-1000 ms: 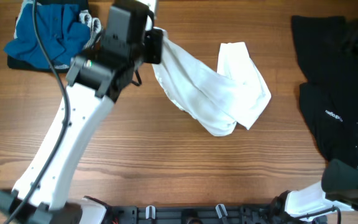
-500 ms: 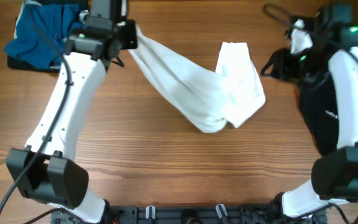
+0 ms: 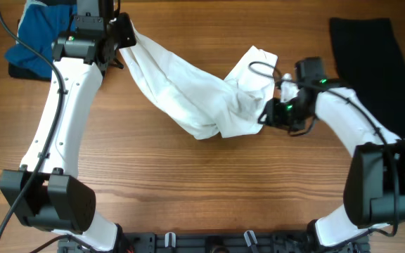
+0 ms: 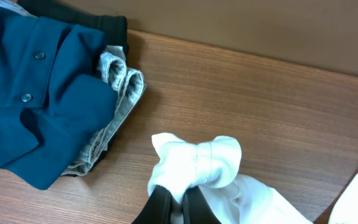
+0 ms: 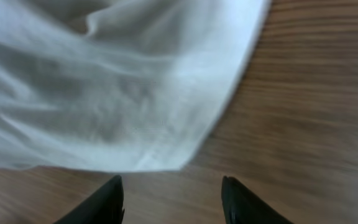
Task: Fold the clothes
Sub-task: 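Lay the shirt down and grasp its other end with the right gripper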
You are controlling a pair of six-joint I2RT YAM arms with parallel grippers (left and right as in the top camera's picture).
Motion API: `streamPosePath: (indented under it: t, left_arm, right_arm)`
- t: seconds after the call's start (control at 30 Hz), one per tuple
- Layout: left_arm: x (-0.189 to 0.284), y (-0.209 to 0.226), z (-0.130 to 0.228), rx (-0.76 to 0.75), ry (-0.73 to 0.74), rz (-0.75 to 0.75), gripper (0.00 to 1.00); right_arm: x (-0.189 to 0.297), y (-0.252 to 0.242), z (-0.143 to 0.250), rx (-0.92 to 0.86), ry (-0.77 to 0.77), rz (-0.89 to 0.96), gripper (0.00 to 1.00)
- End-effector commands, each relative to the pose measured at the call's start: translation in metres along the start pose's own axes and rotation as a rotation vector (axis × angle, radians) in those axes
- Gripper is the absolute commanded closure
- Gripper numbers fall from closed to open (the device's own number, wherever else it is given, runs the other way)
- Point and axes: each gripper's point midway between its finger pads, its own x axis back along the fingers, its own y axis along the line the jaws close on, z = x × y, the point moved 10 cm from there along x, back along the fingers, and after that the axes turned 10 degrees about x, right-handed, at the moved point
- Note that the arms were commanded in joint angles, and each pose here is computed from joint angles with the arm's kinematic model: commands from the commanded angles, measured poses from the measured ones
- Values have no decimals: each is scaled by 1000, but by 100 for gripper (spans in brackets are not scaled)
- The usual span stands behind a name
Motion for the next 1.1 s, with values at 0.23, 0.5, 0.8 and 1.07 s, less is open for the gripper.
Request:
streamPosePath:
  t: [0.23,0.5,0.8,1.07]
  left_arm:
    - [1,-3,-3,17,-8,8,96]
    - [1,-2,-1,15,5,1,96]
    - [1,0,1,12,23,-8,96]
    - [1,1,4,8,42,-18,96]
  right_arm:
    - [-49,37,20,120,-16,87,46]
    - [-65,39,20,143,-48,149,24]
    - [-76,29,19,40,-40,213,96]
    - [18,27,10,-33,-87,208,96]
